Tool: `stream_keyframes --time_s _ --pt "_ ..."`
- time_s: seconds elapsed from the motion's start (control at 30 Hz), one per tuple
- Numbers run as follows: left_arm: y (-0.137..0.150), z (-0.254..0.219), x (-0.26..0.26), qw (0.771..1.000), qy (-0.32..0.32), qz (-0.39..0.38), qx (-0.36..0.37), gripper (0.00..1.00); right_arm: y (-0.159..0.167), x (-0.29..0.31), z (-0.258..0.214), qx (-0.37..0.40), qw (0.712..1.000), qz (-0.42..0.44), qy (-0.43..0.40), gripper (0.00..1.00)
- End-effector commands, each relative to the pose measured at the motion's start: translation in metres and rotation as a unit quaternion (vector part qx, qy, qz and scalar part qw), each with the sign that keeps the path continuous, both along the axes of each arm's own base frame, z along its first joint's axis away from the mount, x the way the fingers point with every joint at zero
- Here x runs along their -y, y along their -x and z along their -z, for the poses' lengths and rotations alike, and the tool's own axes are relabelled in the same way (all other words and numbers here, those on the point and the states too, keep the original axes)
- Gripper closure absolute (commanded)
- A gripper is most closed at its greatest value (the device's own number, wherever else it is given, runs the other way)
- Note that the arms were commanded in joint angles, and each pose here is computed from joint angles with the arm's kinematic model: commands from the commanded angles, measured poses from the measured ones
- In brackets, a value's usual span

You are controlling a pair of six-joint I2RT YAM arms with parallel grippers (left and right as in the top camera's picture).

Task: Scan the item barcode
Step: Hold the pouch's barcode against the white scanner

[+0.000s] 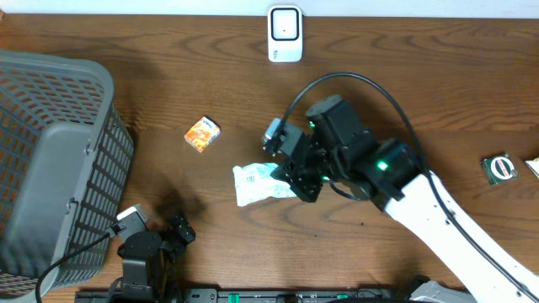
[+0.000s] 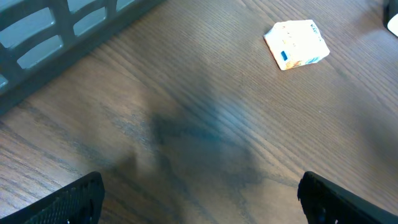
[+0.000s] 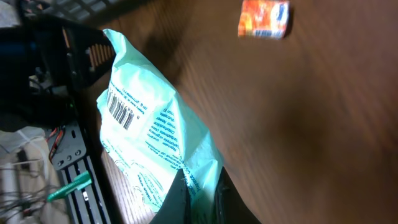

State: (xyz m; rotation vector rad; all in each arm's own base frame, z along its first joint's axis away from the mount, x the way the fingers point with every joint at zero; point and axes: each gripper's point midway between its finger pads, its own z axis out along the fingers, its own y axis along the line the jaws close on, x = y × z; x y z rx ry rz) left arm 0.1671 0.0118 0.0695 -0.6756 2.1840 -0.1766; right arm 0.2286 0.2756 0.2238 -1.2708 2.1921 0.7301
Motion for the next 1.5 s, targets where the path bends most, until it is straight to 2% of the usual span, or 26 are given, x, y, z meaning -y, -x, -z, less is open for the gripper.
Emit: stream_keyframes --time_s 0.0,0.13,0.33,0.5,0.6,0.63,0.67,0.77,0.97,1.3,1.47 --pt "0.01 0.012 -0.007 0.999 -0.016 -0.011 -0.031 0.02 0.013 0.006 -0.036 0.049 0.998 -0.02 -0.035 0.99" --pt "0.01 0.012 -0.007 0.999 -0.016 -0.011 -0.031 0.02 0.005 0.014 -0.028 0.061 0.998 0.002 -0.008 0.99" --pt "0.01 0.012 -0.007 0.999 -0.016 -0.01 -0.031 0.02 -0.076 0.025 -0.01 0.176 0.975 0.119 0.071 0.99" --pt "0.01 0.012 -0.007 0.999 -0.016 -0.011 -0.031 0.02 -0.155 0.019 0.004 0.284 0.934 0.186 0.114 0.99" --pt "0.01 0.012 -0.007 0.999 -0.016 -0.011 -0.031 0.02 -0.222 0.026 0.013 0.376 0.881 0.25 0.14 0.99" --pt "0.01 0.012 -0.007 0.999 -0.016 -0.011 -0.031 0.02 -0.231 0.027 0.013 0.389 0.872 0.262 0.14 0.99" --pt "0.01 0.012 -0.007 0.999 -0.016 -0.011 -0.031 0.02 -0.25 0.03 0.011 0.422 0.851 0.282 0.139 0.99" --pt "0.01 0.012 -0.007 0.999 -0.016 -0.011 -0.031 0.02 -0.276 0.036 0.008 0.471 0.819 0.298 0.136 0.99" --pt "0.01 0.012 -0.007 0.999 -0.016 -0.011 -0.031 0.02 -0.327 0.069 0.025 0.564 0.748 0.297 0.186 0.99" --pt "0.01 0.012 -0.007 0.999 -0.016 -0.011 -0.031 0.02 -0.38 0.068 0.021 0.616 0.689 0.255 0.284 0.99" --pt "0.01 0.012 -0.007 0.999 -0.016 -0.011 -0.031 0.02 -0.398 0.059 0.039 0.619 0.666 0.187 0.372 0.99"
